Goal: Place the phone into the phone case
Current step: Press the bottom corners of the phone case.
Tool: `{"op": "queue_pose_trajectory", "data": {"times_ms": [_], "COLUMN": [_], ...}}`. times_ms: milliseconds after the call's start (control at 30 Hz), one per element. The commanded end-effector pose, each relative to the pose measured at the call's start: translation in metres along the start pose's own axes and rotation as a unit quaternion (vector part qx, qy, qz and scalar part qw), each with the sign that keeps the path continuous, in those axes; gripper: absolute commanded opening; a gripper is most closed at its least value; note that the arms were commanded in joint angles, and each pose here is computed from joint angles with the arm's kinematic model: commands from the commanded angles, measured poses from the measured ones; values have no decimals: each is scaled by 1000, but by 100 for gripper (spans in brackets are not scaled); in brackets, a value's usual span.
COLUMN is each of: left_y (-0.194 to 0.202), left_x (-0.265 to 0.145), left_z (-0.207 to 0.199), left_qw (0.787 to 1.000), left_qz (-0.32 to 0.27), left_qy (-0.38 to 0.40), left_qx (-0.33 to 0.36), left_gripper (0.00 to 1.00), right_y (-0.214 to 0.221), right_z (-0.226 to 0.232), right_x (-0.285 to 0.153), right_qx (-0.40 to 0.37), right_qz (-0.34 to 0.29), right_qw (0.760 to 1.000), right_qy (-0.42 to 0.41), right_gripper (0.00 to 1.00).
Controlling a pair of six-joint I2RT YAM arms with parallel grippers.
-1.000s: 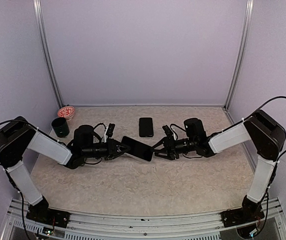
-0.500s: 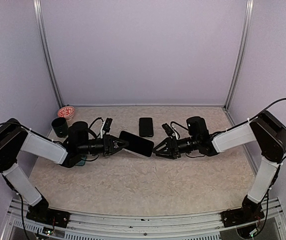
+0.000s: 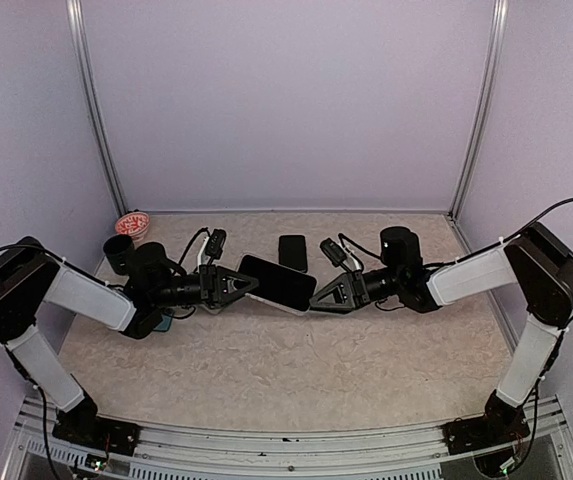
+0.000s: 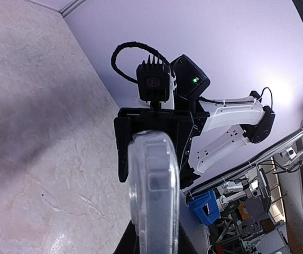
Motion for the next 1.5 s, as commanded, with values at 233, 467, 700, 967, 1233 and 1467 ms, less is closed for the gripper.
{"op": "queue_pose_trajectory", "data": {"times_ms": [233,467,700,967,1233,1467], "left_y": [-1,3,8,13,17,21], "left_x": [6,12,18,24,27,29], "left_z": [-18,-18,-17,-15,-7,-2], "left_qw": [998,997,997,997,997,997], "left_qz": [7,19,30,36,39,45], "left_qy": [61,67,69,68,61,56], "left_qx": [22,16,10,2,-8,-13], "left_gripper": [12,12,13,16,19,24], "right_y": [9,11,10,10,13,13], "right_z": [44,52,54,46,44,39], "right_x": [-11,-11,-7,-3,-3,-2], "right_qx": [-95,-114,-117,-99,-96,-79], "right_qz": [33,47,53,56,57,54], "right_qw": [992,988,987,990,990,991], "right_qy": [-78,-90,-92,-87,-89,-89], "right_gripper": [57,53,48,37,28,17]}}
Point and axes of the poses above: each gripper's point midway between its finger pads, its own x axis out along the fingers, its own z axis along the line the jaws close on, y = z × x, the point moved 5 cm from there along -x, back along the fingers, and after that the axes turned 9 degrees about x, right-handed, at the moved point
